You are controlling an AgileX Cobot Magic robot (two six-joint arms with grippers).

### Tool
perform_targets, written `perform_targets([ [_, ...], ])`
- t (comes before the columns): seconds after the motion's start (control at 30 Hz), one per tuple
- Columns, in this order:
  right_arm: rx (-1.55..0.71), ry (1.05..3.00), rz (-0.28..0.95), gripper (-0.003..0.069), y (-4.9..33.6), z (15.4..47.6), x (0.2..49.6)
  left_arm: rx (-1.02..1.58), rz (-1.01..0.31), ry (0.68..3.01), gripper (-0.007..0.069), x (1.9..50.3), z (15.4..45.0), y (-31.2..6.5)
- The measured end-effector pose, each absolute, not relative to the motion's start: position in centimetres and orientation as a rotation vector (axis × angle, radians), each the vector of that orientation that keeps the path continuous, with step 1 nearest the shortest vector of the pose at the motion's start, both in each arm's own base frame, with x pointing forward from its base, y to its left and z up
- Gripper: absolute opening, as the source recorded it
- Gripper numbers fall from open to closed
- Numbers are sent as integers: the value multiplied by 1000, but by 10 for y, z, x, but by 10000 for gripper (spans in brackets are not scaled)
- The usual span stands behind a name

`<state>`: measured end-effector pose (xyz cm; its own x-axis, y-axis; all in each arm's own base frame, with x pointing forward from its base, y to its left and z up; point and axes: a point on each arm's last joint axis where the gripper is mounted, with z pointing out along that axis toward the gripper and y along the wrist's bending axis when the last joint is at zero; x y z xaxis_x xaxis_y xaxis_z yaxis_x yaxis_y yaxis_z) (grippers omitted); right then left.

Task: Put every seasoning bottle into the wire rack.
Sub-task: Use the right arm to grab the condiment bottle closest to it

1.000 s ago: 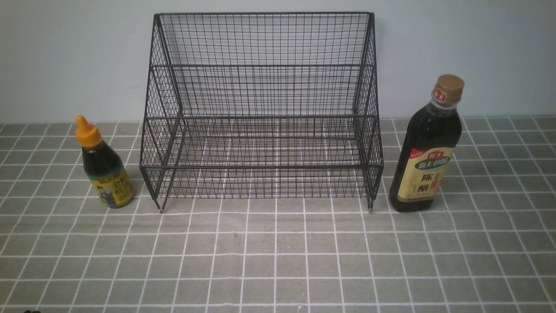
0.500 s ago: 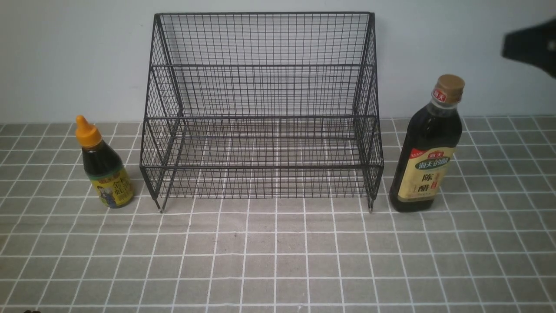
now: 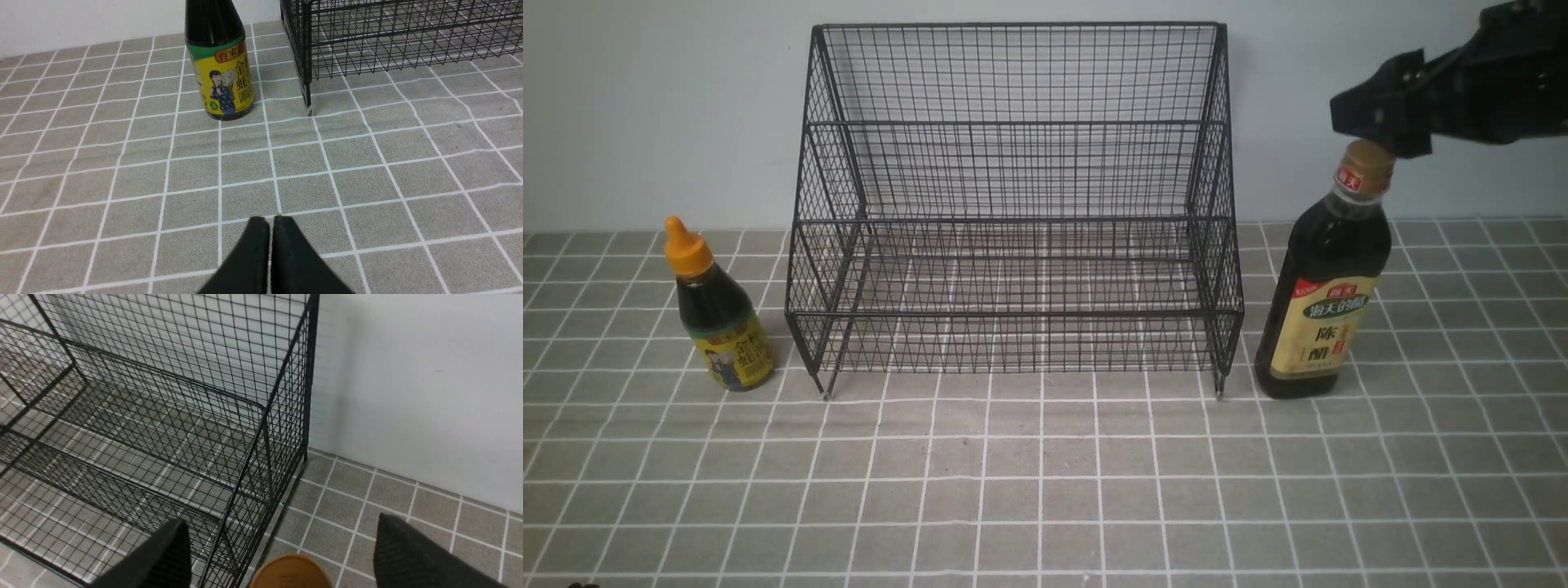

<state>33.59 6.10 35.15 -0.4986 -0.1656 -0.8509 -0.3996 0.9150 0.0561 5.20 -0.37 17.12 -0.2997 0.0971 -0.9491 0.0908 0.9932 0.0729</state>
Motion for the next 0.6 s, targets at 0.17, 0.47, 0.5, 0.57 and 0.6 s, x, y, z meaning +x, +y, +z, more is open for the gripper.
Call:
perform_targets([
  [0.17, -409, 2170, 316, 545, 63, 328, 350, 136, 6, 1877, -7, 52, 171, -4],
  [0.47, -434, 2239, 332, 507, 64, 311, 356, 136, 6, 1877, -7, 52, 171, -4],
  [0.5, -436, 2249, 335, 430, 65, 309, 356, 136, 6, 1877, -7, 52, 171, -4],
  [0.57, -441, 2254, 332, 338, 65, 307, 356, 136, 6, 1877, -7, 52, 171, -4],
  [0.6, -453, 2252, 317, 321, 64, 307, 357, 136, 6, 1877, -7, 52, 171, -4],
])
